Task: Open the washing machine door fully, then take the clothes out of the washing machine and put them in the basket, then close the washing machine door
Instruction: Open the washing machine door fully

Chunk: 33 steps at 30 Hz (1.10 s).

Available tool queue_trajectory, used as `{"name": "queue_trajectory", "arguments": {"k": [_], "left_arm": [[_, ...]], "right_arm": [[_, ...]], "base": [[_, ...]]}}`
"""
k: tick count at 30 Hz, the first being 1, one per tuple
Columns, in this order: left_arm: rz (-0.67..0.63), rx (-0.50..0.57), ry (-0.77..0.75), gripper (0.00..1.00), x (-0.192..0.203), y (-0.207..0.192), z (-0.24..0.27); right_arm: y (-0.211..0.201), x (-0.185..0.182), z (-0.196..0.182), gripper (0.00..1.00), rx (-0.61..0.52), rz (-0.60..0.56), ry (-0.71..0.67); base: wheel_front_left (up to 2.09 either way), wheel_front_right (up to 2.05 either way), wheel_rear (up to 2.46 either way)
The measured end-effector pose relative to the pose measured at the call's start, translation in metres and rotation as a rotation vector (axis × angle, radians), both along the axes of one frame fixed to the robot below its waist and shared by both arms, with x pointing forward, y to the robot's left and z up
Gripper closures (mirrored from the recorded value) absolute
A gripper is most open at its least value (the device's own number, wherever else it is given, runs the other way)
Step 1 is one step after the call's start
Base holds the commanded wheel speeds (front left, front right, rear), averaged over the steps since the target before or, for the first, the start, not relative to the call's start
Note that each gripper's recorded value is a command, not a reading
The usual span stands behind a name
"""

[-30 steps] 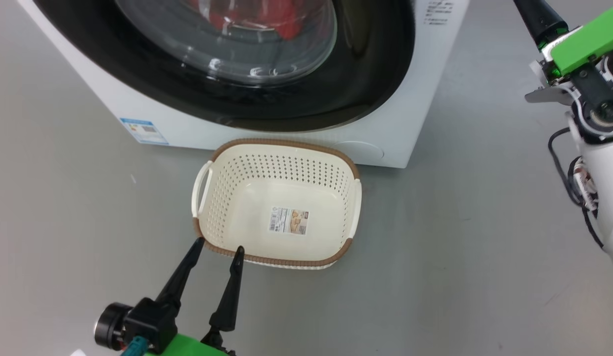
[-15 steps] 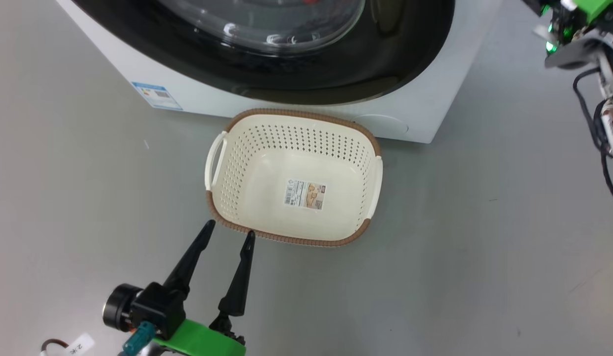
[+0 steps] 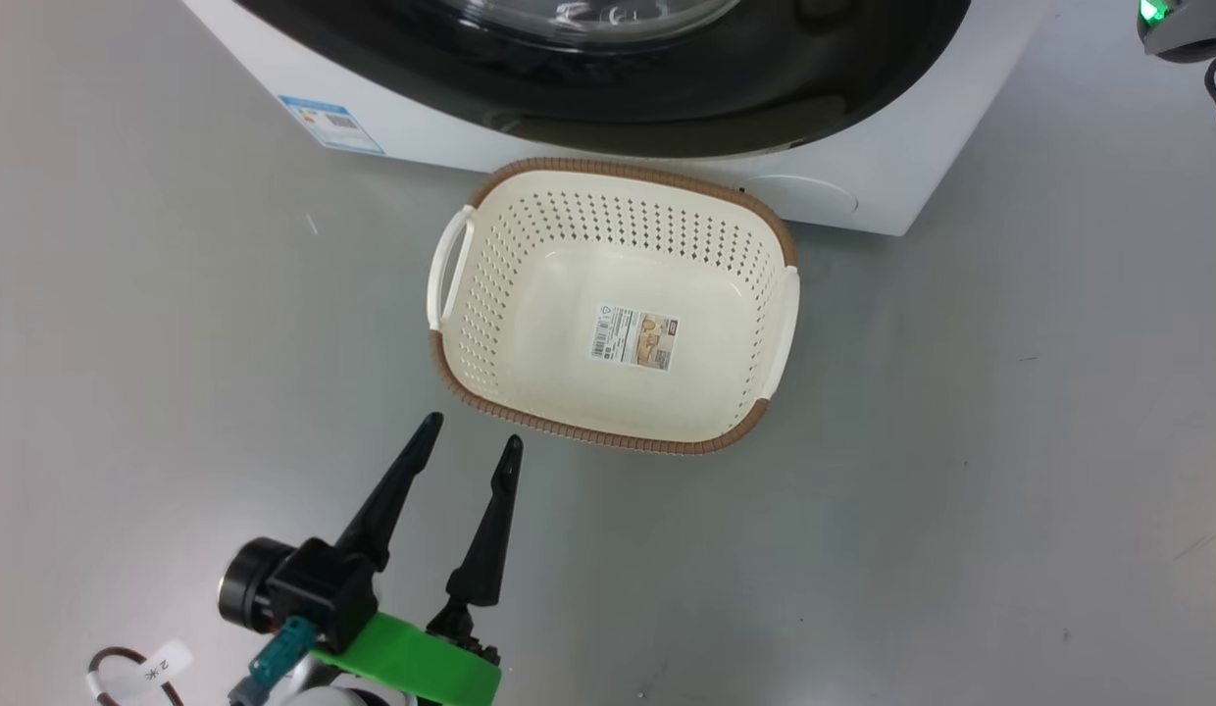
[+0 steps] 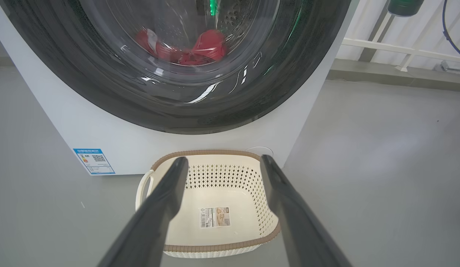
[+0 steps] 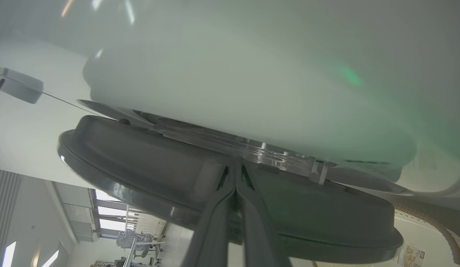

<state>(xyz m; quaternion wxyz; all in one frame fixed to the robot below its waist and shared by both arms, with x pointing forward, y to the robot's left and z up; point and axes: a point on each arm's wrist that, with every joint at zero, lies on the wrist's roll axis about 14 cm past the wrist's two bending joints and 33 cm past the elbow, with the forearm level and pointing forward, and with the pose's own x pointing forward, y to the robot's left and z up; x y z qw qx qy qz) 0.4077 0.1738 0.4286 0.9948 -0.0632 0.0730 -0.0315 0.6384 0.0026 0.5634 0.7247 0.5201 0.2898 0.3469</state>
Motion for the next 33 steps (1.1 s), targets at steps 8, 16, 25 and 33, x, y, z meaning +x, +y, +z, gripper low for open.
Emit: {"name": "queue_trajectory", "arguments": {"k": [8, 16, 25, 33], "left_arm": [[0.004, -0.009, 0.002, 0.00, 0.007, 0.001, -0.003], [0.000, -0.011, -0.011, 0.00, 0.006, 0.000, 0.003], [-0.009, -0.016, -0.052, 0.00, 0.005, -0.004, 0.018], [-0.002, -0.016, -0.088, 0.00, 0.001, -0.002, 0.032]], "right_arm": [[0.010, 0.004, -0.011, 1.00, 0.005, 0.041, 0.027], [0.016, -0.004, -0.002, 1.00, -0.006, 0.079, 0.014], [0.031, -0.040, -0.003, 1.00, -0.039, 0.172, 0.003], [0.042, -0.071, -0.005, 1.00, -0.067, 0.243, -0.001]], "base": [[0.00, 0.00, 0.00], [0.00, 0.00, 0.00], [0.00, 0.00, 0.00], [0.00, 0.00, 0.00]]}}
